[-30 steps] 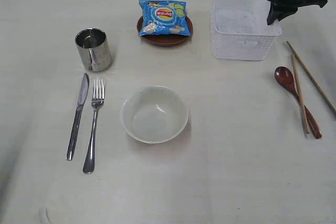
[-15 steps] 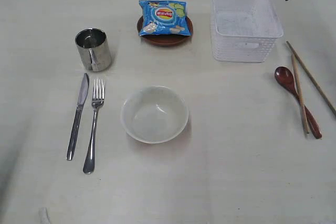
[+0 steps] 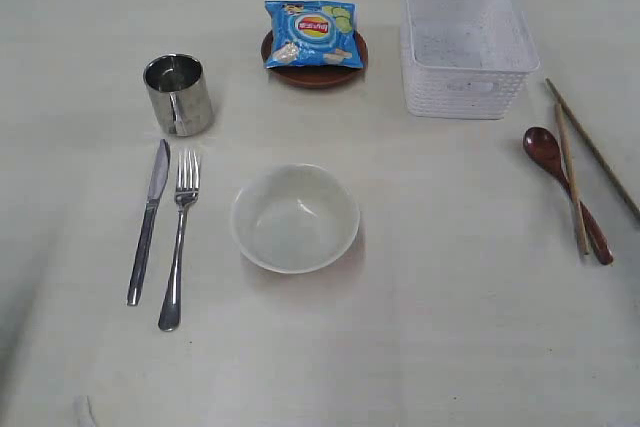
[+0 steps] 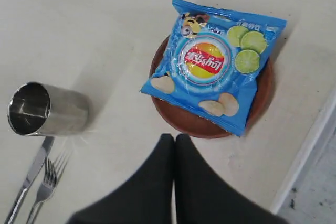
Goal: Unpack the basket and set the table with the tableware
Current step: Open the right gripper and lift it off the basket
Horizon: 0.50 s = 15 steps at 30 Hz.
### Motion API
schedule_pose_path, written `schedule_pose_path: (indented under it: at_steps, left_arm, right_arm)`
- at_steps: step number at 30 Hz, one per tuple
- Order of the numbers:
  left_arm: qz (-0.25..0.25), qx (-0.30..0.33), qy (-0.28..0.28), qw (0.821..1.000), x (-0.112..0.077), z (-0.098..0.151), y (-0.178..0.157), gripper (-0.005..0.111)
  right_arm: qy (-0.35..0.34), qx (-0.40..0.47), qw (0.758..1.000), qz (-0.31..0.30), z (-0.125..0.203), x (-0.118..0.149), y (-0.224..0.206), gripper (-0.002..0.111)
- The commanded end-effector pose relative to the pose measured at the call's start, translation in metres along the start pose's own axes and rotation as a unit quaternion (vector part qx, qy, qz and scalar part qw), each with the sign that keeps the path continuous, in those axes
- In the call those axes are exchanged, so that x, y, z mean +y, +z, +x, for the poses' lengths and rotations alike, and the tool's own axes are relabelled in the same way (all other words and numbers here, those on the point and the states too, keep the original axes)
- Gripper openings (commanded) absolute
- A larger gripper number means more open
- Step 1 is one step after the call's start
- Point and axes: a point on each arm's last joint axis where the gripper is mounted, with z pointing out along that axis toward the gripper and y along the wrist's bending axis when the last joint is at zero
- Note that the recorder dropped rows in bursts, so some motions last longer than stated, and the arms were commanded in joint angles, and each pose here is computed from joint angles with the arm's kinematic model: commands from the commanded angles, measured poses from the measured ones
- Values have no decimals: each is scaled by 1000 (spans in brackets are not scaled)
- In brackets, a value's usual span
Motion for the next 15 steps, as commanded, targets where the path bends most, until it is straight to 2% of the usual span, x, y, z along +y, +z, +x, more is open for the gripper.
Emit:
schedule_pose_path:
  at_steps: [1,3,7,10,11,15]
  left_arm:
    - [2,-1,3,1000,0,1,0,0]
    - [2,-1,3,1000,0,1,0,0]
    - [2,-1,3,1000,0,1,0,0]
    - [2,-1,3,1000,0,1,0,0]
    - [2,-1,3,1000,0,1,0,0]
    - [2,-1,3,1000,0,1,0,0]
  right_arm:
    - [-48,15,996,69,3,4,-40,-1]
    - [-39,-7,990,132,8,5,-86,-1]
    - [-23,-54,986,157,35,17,-135,-1]
    - [-17,-19,983,182,70,12,-134,-1]
    - [-7,2,978,208,90,5,-127,-1]
    - [1,37,970,240,131,-9,-106,-1]
